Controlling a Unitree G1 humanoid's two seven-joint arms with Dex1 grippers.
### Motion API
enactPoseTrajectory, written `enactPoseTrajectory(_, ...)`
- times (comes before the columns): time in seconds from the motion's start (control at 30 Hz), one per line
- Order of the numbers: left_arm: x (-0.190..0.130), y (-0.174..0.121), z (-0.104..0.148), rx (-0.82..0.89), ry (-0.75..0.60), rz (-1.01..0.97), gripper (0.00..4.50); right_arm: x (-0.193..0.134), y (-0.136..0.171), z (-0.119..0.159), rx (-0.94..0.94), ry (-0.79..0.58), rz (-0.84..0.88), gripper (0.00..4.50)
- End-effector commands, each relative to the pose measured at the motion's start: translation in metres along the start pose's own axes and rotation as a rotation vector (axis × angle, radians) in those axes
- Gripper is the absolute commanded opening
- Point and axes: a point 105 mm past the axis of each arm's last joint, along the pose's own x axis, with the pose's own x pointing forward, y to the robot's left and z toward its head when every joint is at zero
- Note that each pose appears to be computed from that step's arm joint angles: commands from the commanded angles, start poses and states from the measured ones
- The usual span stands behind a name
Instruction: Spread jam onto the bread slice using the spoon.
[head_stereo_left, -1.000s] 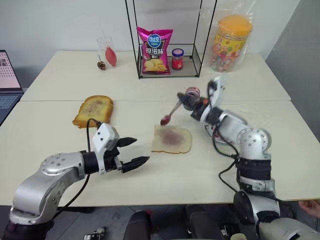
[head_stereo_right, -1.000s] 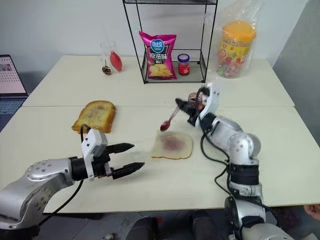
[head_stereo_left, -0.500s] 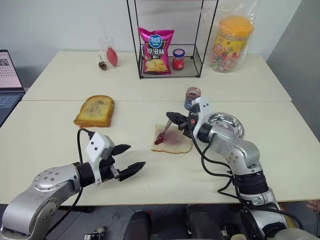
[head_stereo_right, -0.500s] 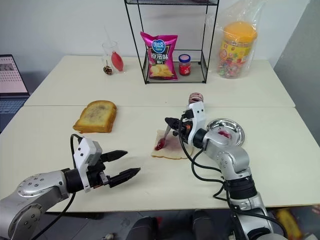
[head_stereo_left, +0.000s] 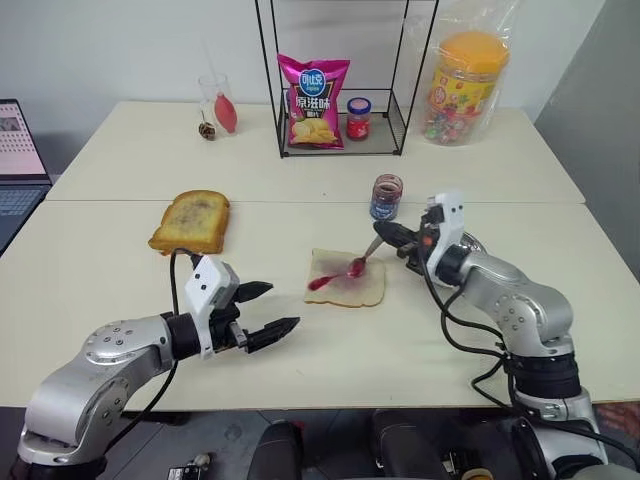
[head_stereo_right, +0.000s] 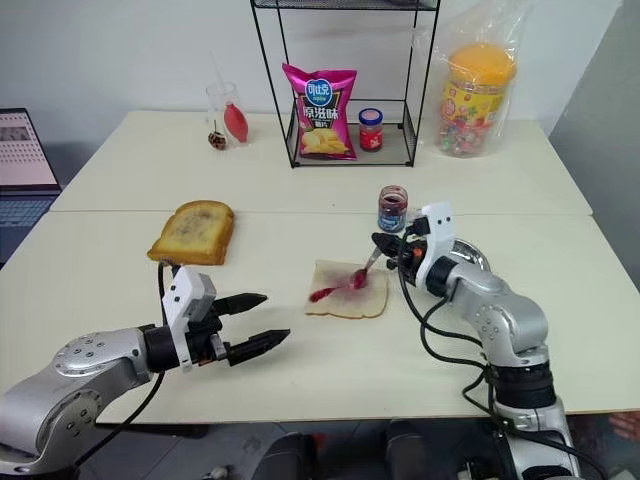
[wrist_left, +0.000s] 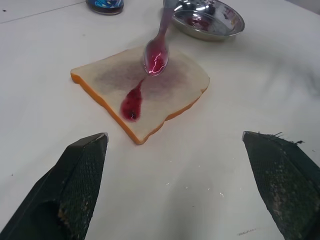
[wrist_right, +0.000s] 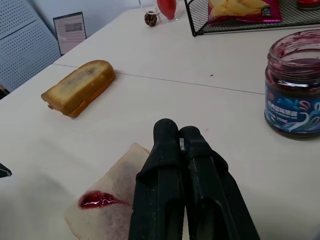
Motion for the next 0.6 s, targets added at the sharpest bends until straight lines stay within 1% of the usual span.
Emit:
enactPoseTrajectory(0.03, 0.0, -0.002, 0.007, 0.044, -0.018, -0.013, 4.5, -0.001, 0.005, 0.023, 0.136, -0.087, 0.006, 0.06)
enactPoseTrajectory(0.07, 0.0, -0.002, 0.007, 0.044, -0.017, -0.013, 4.5, 0.003, 0.01, 0.026, 0.222, -0.105, 0.023, 0.06)
enactPoseTrajectory(0.23, -0.002, -0.001, 0.006, 0.045, -0.018, 0.0, 4.5, 0.02, 0.03, 0.023, 0.476, -0.106, 0.085, 0.06)
enactPoseTrajectory(0.33, -0.004, -0.002, 0.005, 0.048, -0.015, 0.01, 4.5, 0.031, 0.04, 0.012, 0.544, -0.065, 0.098, 0.06)
enactPoseTrajectory(0.43, -0.006, -0.002, 0.005, 0.046, -0.013, 0.023, 4.5, 0.037, 0.045, 0.001, 0.574, -0.029, 0.102, 0.06)
enactPoseTrajectory(0.6, -0.011, 0.0, 0.004, 0.046, -0.012, 0.052, 4.5, 0.041, 0.041, -0.022, 0.564, 0.037, 0.084, 0.06)
